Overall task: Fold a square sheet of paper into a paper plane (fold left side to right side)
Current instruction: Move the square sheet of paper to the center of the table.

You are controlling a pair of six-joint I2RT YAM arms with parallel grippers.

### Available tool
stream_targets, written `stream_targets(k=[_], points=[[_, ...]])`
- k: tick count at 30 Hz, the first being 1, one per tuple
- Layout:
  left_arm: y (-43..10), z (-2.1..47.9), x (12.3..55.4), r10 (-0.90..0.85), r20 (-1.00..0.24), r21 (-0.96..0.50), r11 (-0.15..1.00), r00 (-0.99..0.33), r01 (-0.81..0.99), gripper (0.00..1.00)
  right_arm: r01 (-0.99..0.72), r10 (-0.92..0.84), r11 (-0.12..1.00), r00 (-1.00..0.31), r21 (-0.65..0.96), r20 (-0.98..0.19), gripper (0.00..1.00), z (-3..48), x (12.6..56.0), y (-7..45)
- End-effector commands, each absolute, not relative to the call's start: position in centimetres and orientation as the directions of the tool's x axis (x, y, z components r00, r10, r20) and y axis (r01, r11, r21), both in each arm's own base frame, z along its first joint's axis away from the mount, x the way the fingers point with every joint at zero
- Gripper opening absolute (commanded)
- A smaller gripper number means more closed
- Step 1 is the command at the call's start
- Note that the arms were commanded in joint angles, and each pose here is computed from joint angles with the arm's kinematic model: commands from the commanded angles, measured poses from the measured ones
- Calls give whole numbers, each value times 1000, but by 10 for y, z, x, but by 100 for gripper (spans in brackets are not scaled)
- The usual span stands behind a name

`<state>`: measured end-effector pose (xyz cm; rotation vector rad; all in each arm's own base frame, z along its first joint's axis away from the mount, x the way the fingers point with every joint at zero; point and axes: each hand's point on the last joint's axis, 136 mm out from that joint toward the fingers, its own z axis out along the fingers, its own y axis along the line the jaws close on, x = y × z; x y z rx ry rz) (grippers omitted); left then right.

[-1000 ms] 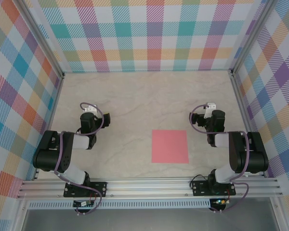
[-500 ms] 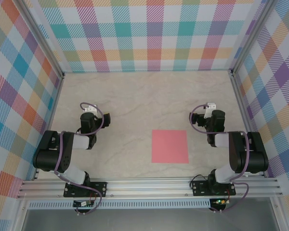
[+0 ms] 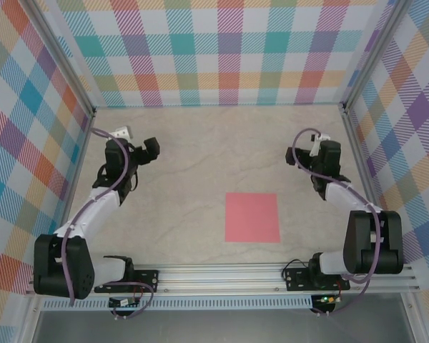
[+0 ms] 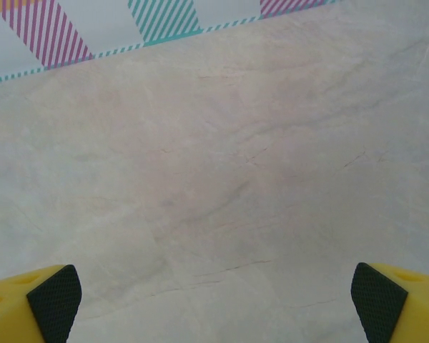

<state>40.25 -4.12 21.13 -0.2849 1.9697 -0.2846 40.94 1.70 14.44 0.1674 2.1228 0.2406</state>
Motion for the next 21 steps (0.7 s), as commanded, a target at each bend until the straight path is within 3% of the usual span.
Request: stream_targets(k=[1,7,11,17,21], points=[[-114,162,360,-341,-634,-470,883,-694,-5,100,133,333,922,-752,363,-569,100,115,370,41],[-264,140,287,-50,-481,-579,768,-876,274,98,149,270,938,-882,314,-386,100,93,321,88],[-317,125,237,70,-425,-609,715,-902,342,97,147,226,957,-919,250,-323,100,76,285,104],[-386,109,189,237,-364,-672,603,-901,430,96,202,257,960,-912,194,-321,100,70,261,88],[-422,97,187,290,-352,-673,583,-890,456,96,204,253,964,-898,169,-360,100,81,255,78]])
